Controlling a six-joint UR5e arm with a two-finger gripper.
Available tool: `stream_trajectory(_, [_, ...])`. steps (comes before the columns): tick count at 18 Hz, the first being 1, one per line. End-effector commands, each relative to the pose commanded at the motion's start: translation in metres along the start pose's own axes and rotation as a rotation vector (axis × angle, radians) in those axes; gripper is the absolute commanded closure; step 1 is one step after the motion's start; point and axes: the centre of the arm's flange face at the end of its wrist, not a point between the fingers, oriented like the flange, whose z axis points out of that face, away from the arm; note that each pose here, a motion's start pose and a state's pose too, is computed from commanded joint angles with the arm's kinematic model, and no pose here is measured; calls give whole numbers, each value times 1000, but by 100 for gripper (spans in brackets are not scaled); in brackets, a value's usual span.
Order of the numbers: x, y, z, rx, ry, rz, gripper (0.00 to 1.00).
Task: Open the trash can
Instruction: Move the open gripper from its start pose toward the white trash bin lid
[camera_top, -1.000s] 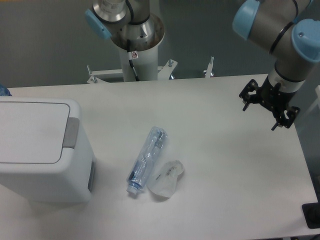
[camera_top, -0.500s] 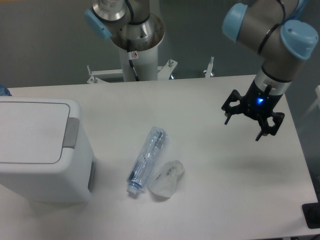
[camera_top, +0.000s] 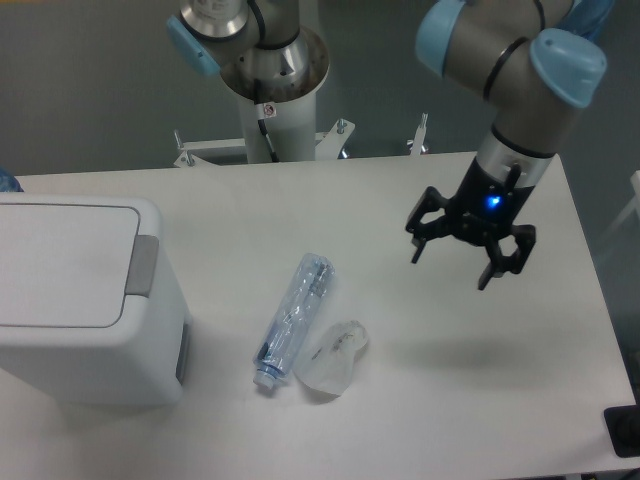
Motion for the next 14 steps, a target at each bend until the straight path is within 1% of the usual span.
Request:
stream_trajectory(2, [15,3,-2,2,7,-34,0])
stream_trajectory(4, [34,-6,-20,46,7,-90,0])
stream_trajectory(8, [83,-21,-31,108,53,-150,0])
stream_trajectory(9, [96,-25,-30,107,60,-157,0])
stream_trajectory(12, [146,-51,-21,100,93,-180,0])
stream_trajectory(14, [164,-65,-18,112,111,-204,0])
